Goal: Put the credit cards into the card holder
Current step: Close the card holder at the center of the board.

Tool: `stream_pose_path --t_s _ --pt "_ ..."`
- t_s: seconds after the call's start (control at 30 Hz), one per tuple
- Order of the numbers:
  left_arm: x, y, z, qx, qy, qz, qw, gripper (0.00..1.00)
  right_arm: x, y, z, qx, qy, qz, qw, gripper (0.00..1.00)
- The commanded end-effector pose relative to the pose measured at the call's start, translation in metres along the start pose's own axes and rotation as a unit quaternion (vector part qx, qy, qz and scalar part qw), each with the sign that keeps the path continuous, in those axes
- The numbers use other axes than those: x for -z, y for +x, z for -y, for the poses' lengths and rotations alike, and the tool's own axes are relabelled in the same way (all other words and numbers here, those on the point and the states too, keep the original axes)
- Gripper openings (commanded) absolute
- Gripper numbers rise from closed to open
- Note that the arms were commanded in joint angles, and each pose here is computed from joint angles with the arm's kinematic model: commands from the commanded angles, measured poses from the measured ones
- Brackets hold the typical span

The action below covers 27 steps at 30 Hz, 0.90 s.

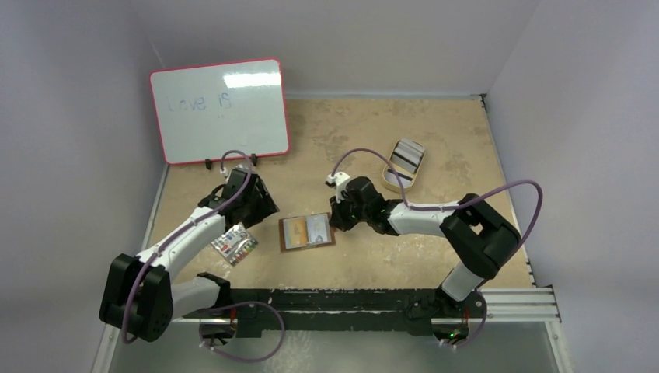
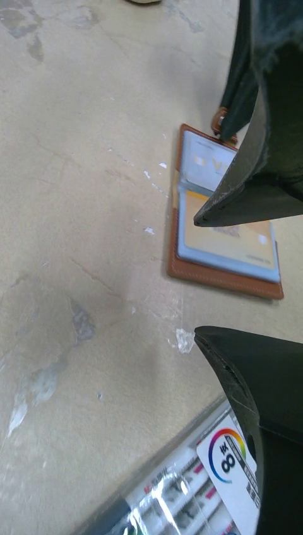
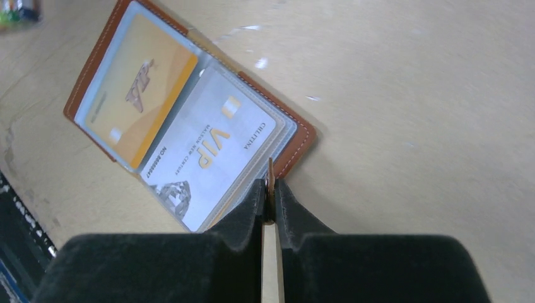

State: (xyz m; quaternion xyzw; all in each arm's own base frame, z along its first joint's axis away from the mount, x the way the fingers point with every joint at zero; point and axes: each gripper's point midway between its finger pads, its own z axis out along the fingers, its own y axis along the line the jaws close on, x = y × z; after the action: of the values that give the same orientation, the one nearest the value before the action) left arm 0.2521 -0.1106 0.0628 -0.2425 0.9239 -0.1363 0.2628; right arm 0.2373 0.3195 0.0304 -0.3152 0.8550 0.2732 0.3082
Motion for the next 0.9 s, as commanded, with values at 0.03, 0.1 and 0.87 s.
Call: stream_pose_path --t_s 0.03,0.1,0.87 --pt "-0.009 0.012 0.016 -0.006 0.056 -0.031 0.998 0.59 0.010 -0.030 -0.003 -0.079 -0.017 0.077 0.994 0.07" --pt "-0.014 0.019 0.019 0.007 0.070 -0.039 0.997 0.60 0.010 -0.028 -0.005 -0.091 -0.021 0.079 0.993 0.08" --pt "0.029 0.022 0.087 0.108 0.306 -0.042 0.945 0.55 -0.001 -0.009 -0.004 -0.108 -0.034 0.075 0.991 0.10"
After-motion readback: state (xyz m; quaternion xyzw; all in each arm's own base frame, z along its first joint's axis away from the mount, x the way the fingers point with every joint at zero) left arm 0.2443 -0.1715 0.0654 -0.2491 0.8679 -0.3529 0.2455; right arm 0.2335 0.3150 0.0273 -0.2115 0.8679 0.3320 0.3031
